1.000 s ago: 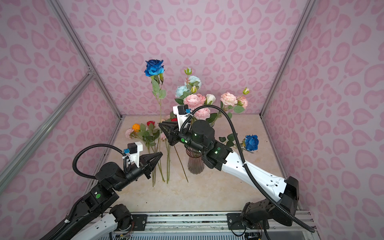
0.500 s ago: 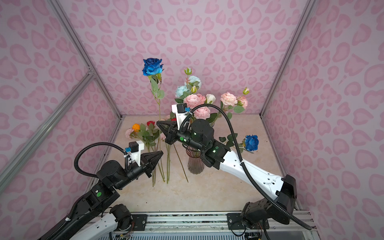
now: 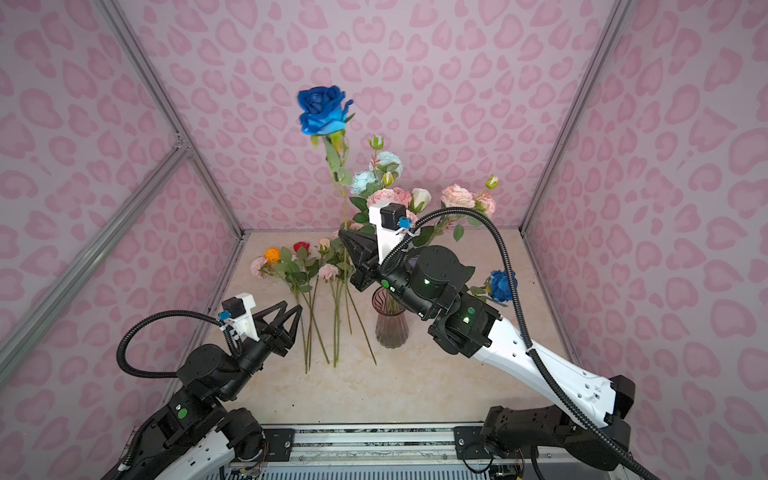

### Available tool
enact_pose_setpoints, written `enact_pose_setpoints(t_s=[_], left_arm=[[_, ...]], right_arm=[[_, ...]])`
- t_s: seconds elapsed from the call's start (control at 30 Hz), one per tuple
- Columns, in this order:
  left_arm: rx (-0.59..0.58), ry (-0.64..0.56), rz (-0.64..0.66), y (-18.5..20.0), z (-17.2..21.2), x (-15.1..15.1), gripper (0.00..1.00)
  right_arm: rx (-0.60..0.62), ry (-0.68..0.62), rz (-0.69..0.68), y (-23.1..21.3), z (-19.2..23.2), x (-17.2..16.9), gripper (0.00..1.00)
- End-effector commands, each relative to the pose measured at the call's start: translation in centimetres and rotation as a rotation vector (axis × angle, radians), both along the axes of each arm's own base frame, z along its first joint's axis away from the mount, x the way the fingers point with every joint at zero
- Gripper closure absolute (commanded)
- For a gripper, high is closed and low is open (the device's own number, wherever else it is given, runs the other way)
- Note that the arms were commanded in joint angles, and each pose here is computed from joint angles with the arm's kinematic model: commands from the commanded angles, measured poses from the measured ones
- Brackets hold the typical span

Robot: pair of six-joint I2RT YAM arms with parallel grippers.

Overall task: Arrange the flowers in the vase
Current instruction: 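Carry the blue rose with right gripper over the mauve vase while left gripper releases, then lower the blue rose stem into the mauve vase with right gripper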

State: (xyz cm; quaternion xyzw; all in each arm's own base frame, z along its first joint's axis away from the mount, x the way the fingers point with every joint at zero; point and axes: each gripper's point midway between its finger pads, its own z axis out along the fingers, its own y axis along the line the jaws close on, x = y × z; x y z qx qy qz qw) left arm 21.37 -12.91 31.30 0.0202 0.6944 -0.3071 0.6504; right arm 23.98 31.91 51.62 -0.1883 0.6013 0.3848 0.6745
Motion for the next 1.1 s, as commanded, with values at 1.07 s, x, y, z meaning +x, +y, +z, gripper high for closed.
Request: enact_pose_setpoints(t_s=[1.07], left_arm=[[-0.033, 0.060, 0.082, 1.1, -2.2, 0.9, 0.44]], right_arm=[[-0.055, 0.101, -0.356, -6.2, -11.7, 5.1, 0.97]])
